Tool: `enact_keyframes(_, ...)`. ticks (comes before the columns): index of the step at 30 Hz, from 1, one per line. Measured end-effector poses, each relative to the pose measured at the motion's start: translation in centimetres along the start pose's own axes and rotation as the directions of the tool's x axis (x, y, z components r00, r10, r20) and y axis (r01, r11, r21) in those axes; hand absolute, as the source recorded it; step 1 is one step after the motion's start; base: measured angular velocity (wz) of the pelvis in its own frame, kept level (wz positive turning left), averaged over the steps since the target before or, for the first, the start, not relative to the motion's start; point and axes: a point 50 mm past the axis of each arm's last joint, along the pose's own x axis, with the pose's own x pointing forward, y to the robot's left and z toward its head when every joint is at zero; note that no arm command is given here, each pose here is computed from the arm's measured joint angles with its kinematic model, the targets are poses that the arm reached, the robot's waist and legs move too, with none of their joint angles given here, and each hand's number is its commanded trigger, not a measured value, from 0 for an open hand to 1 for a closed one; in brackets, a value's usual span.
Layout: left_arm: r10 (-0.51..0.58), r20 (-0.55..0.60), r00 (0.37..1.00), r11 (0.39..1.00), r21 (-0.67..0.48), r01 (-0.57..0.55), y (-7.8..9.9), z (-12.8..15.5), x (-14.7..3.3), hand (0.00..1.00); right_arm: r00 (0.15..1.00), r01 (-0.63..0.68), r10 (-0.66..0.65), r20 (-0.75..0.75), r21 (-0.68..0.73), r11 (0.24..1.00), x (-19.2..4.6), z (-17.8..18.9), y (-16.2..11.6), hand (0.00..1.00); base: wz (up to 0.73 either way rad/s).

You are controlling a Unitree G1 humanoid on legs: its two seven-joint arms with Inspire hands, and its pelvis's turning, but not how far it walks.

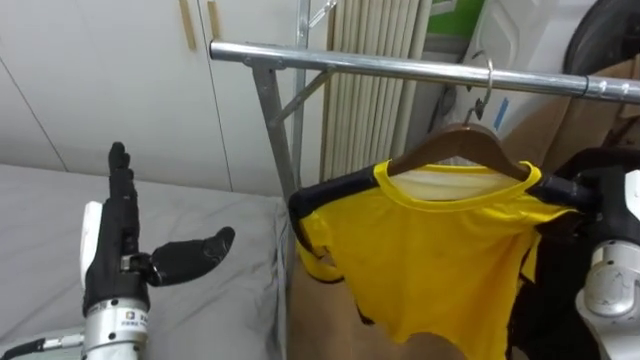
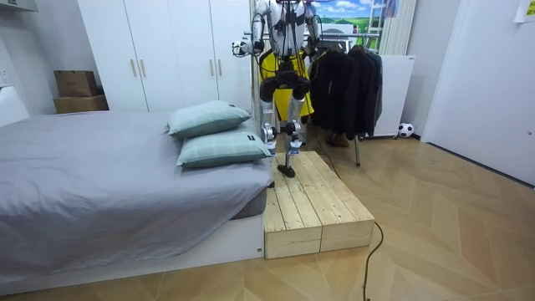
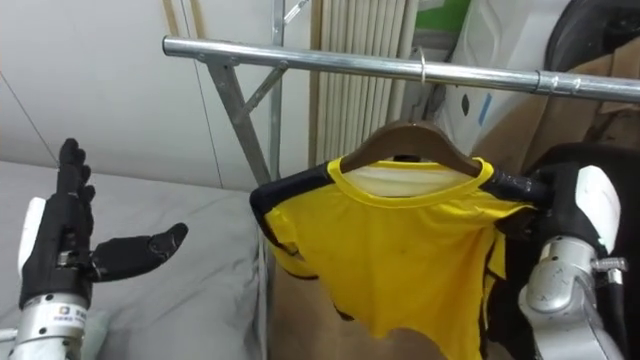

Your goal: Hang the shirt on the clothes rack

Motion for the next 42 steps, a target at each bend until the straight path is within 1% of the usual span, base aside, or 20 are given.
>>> enact_keyframes(2, -0.009, 0.007, 1.0, 1.0, -0.003, 0.009, 0.0, 0.2, 0.0, 0.0, 1.0, 0.0, 0.0, 0.0, -0.004, 1.0, 0.0, -0.1, 0.0, 1.0, 0.0)
enact_keyframes(4, -0.015, 0.007, 1.0, 0.999, -0.034, 0.015, -0.1, 0.3, 0.0, 0.0, 1.0, 0.0, 0.0, 0.001, -0.006, 1.0, 0.0, -0.1, 0.0, 1.0, -0.05)
enact_keyframes(10, -0.029, 0.001, 1.0, 0.996, -0.079, 0.029, 0.0, 0.3, 0.1, 0.0, 1.0, 0.002, -0.002, 0.01, -0.034, 0.999, -0.1, -0.2, 0.0, 1.0, -0.01)
enact_keyframes(13, -0.029, 0.013, 0.999, 0.996, -0.082, 0.03, 0.1, 0.4, 0.1, 0.0, 1.0, 0.004, -0.003, 0.022, -0.039, 0.999, -0.1, -0.1, 0.0, 1.0, 0.0)
enact_keyframes(17, 0.008, 0.021, 1.0, 0.997, -0.076, -0.006, 0.9, 0.5, 0.2, 0.0, 0.999, 0.029, -0.028, 0.041, -0.03, 0.999, -0.1, 0.2, -0.3, 1.0, 0.0)
enact_keyframes(20, 0.06, 0.011, 0.998, 0.996, -0.068, -0.059, 1.6, 0.1, 0.2, 0.0, 0.997, 0.048, -0.046, 0.057, -0.027, 0.999, -0.2, 0.4, -0.6, 1.0, -0.01)
enact_keyframes(23, 0.088, -0.033, 0.996, 0.995, -0.054, -0.09, 2.0, -1.2, 0.1, 0.0, 0.998, 0.051, -0.05, 0.046, -0.036, 0.998, -0.1, -0.1, -0.9, 1.0, -0.04)
enact_keyframes(25, 0.121, -0.103, 0.987, 0.992, -0.023, -0.124, 2.8, -3.0, -0.3, 0.0, 0.998, 0.049, -0.048, 0.036, -0.04, 0.998, -0.3, -0.5, -0.9, 1.0, 0.0)
enact_keyframes(26, 0.134, -0.119, 0.984, 0.99, -0.016, -0.137, 3.0, -3.3, -0.4, 0.0, 0.998, 0.049, -0.048, 0.036, -0.04, 0.998, -0.3, -0.5, -0.9, 1.0, 0.0)
enact_keyframes(28, 0.18, -0.185, 0.966, 0.982, -0.016, -0.186, 3.8, -4.7, -0.9, 0.0, 0.999, 0.048, -0.048, 0.022, -0.015, 0.999, -0.3, -0.6, -0.9, 1.0, 0.0)
enact_keyframes(31, 0.212, -0.231, 0.95, 0.975, -0.023, -0.223, 4.4, -5.6, -1.5, 0.0, 0.999, 0.049, -0.049, -0.007, 0.028, 0.998, -0.3, -0.9, -1.0, 1.0, 0.01)
enact_keyframes(34, 0.235, -0.243, 0.941, 0.969, -0.019, -0.247, 4.7, -5.9, -1.7, 0.0, 0.999, 0.035, -0.032, -0.042, 0.061, 0.998, -0.6, -1.6, -1.0, 1.0, 0.01)
enact_keyframes(37, 0.236, -0.245, 0.94, 0.969, -0.02, -0.248, 4.7, -5.9, -1.8, 0.0, 0.997, 0.001, 0.005, -0.079, 0.074, 0.997, -1.2, -2.7, -0.7, 1.0, 0.01)
enact_keyframes(42, 0.236, -0.247, 0.94, 0.968, -0.021, -0.249, 4.8, -5.9, -1.8, 0.0, 0.988, -0.028, 0.045, -0.148, 0.116, 0.993, -1.4, -4.0, -0.5, 1.0, -0.03)
